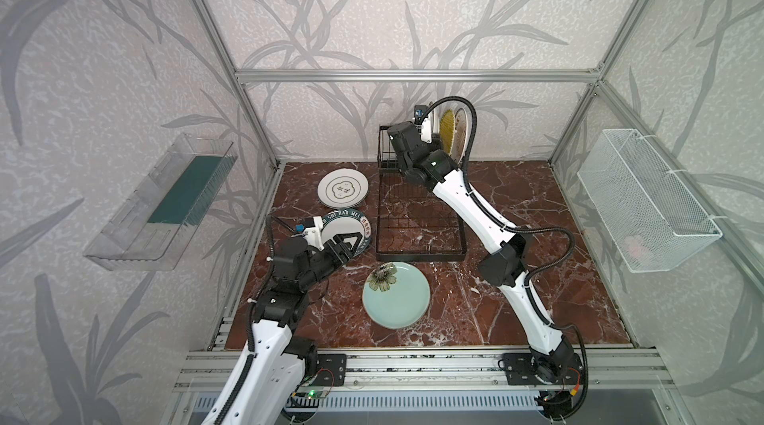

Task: Load plates into a dish rack
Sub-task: Place the plate on the dish rack, then pick up the plate from the bottom-center of the table.

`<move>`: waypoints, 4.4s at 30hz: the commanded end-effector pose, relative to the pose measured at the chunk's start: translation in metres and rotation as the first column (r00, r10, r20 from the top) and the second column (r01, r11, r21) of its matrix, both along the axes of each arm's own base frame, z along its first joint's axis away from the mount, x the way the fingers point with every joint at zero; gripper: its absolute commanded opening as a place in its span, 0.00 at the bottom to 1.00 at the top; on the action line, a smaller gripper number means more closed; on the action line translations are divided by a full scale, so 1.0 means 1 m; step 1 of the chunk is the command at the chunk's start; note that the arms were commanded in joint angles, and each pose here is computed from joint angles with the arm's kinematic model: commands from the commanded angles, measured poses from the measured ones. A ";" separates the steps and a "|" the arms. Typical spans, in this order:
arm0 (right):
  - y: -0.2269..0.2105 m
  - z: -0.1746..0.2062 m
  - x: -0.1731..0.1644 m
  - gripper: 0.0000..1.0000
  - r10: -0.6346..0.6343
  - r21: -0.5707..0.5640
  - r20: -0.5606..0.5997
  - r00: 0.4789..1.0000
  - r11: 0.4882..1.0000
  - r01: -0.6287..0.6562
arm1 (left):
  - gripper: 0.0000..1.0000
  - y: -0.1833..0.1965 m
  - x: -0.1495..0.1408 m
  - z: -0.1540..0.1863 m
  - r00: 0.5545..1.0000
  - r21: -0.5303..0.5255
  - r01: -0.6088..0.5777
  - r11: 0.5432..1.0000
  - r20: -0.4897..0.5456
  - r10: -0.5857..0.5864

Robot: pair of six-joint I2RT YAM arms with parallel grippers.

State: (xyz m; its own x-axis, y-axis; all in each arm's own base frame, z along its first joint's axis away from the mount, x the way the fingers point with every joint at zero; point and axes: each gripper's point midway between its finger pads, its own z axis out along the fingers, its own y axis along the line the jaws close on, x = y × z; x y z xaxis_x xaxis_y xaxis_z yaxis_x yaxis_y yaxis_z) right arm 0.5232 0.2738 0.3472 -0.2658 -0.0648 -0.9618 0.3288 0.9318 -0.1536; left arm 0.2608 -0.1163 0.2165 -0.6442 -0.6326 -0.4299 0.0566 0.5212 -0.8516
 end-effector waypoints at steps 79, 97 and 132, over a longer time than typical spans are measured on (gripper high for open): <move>-0.113 -0.087 -0.159 0.24 0.601 0.500 -0.035 0.799 0.703 -0.506 | 0.64 0.030 0.071 0.026 0.995 0.403 -0.087 0.911 0.080 0.060; -0.102 -0.155 -0.196 0.24 0.669 0.646 -0.104 0.736 0.608 -0.461 | 0.64 0.030 0.051 -0.023 0.995 0.346 -0.076 0.935 -0.026 0.091; -0.056 -0.234 -0.274 0.37 0.837 0.813 -0.175 0.518 0.419 -0.403 | 0.61 -0.003 0.009 -0.106 0.979 0.357 0.046 0.933 -0.201 0.028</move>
State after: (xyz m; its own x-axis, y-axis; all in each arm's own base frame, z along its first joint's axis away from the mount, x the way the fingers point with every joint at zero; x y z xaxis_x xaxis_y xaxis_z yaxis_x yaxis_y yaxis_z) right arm 0.2575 0.2132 0.1122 -0.8356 0.0881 -0.5423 -0.3098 0.7395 0.5976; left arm 0.2658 -0.1172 0.1119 -0.7524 -0.4590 -0.4724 -0.0947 0.7851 -0.6121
